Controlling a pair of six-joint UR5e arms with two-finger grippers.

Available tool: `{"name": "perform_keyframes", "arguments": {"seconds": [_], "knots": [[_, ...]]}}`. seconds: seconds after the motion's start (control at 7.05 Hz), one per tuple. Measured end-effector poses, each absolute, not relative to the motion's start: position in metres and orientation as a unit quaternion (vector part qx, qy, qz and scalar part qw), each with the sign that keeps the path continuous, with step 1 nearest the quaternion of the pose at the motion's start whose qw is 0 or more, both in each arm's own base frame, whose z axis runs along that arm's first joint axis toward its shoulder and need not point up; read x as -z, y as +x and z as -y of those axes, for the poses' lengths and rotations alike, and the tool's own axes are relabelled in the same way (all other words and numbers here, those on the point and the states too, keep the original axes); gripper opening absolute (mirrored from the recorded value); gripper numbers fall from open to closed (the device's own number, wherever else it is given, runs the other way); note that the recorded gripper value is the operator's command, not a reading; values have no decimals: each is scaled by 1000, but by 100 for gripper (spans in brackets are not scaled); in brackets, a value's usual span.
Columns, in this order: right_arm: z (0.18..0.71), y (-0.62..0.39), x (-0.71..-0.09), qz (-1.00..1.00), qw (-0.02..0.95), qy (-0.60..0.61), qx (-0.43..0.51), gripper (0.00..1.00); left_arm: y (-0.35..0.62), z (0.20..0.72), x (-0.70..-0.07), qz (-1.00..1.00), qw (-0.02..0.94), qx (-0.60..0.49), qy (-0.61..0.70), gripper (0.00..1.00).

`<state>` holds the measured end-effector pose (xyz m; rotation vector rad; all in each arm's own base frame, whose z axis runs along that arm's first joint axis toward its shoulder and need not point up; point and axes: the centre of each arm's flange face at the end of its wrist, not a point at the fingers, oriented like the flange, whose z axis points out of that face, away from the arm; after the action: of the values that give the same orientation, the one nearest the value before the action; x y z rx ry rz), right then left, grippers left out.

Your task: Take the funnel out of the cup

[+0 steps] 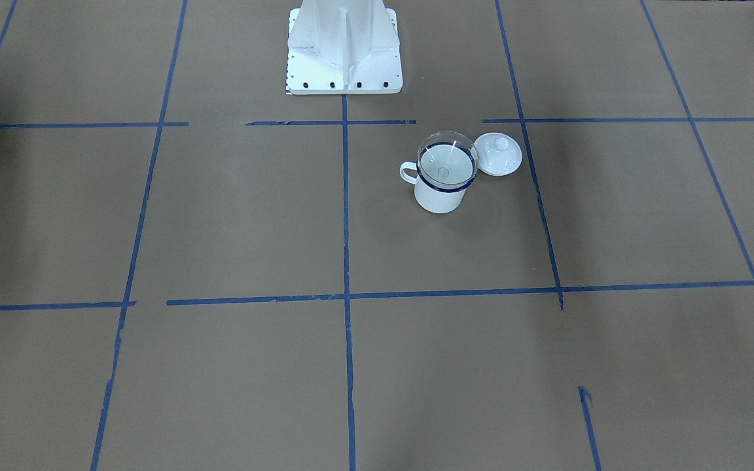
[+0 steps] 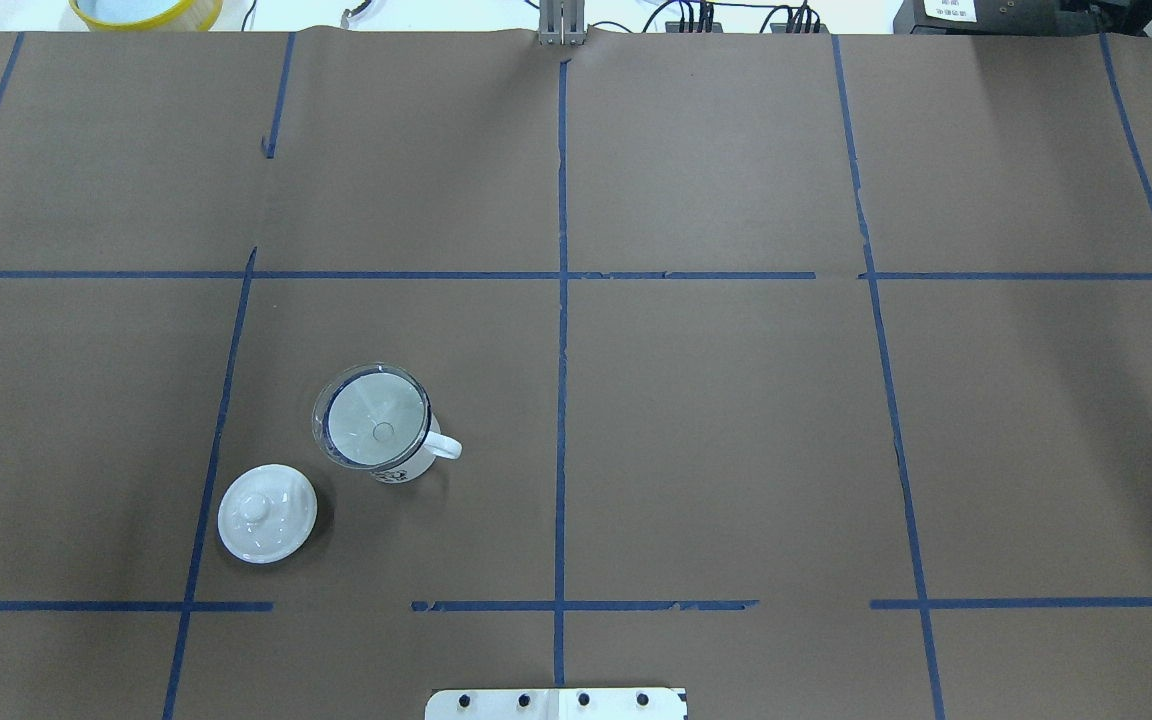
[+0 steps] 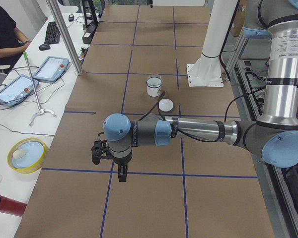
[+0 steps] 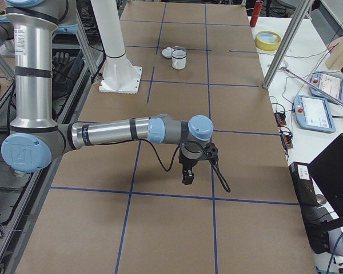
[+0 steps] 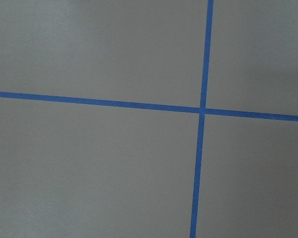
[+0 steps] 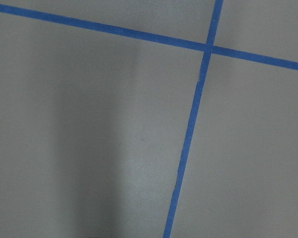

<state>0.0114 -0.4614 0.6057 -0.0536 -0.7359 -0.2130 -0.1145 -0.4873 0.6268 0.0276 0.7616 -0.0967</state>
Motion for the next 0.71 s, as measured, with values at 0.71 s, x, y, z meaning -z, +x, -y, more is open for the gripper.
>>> {"name": "perform_keyframes", "arguments": {"seconds": [0.71], "knots": [[461,11,-606,359,927,-26,104,100,-117,497,-614,-371,927,42,29,100]]}}
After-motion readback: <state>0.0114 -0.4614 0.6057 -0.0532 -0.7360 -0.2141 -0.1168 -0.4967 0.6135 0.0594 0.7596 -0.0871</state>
